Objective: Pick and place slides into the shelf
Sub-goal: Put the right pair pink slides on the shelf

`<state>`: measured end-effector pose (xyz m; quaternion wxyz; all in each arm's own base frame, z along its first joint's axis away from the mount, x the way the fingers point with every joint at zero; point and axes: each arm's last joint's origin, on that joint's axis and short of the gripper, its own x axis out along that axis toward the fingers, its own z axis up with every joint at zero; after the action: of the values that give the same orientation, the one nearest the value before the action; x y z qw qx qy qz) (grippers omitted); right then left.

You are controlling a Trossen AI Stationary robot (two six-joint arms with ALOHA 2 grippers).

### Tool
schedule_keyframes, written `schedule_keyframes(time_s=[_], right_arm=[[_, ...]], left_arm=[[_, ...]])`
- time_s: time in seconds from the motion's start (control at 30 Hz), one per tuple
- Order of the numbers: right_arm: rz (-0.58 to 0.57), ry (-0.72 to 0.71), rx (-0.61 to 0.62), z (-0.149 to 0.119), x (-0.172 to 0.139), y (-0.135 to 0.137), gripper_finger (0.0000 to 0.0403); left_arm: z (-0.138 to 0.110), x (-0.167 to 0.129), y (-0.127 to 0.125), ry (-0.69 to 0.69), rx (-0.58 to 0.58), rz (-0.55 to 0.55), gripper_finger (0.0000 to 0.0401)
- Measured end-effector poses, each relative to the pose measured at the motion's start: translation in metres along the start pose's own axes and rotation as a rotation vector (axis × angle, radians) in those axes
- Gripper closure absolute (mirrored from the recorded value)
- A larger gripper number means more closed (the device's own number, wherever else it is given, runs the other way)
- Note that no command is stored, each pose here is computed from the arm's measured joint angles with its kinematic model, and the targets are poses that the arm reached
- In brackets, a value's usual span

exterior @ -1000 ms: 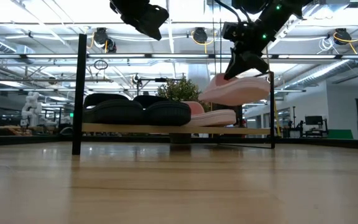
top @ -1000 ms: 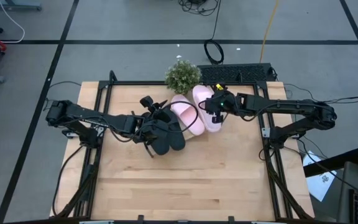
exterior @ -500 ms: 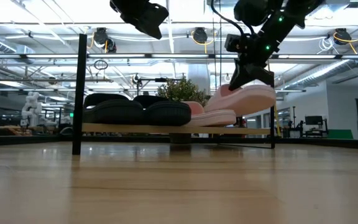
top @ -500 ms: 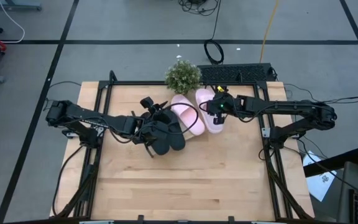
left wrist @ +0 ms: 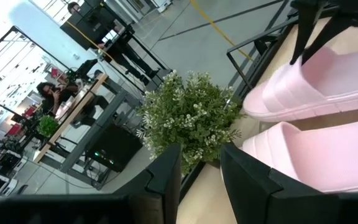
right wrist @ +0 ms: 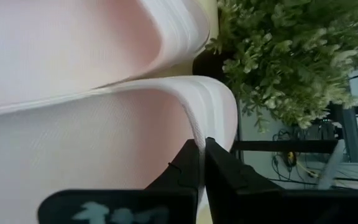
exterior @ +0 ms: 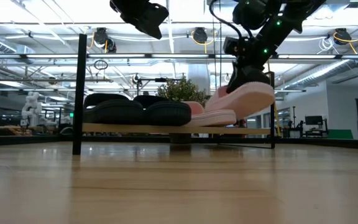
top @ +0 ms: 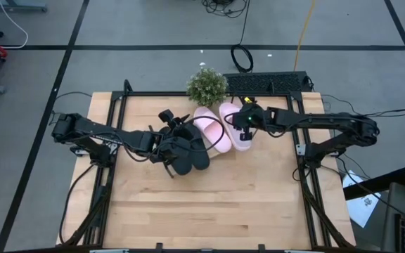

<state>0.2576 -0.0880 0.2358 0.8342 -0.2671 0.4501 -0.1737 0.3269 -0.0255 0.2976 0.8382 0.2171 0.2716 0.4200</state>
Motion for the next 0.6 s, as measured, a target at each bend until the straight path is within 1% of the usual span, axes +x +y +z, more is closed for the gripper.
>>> schedule_keyframes(time_s=[0.27,0.6], right_arm=[[0.021,0.031,-0.025,0.0,0.02,0.008,0.0403],[0.033,0.039,-0.043,0.002,0.023,0.014,0.0403]], left_arm=[[0.001,-0.008,-0.004,-0.016,0.011,-0.02,0.0281],[0.001,-0.013,-0.008,-0.028,0.017,-0.036,0.0281]])
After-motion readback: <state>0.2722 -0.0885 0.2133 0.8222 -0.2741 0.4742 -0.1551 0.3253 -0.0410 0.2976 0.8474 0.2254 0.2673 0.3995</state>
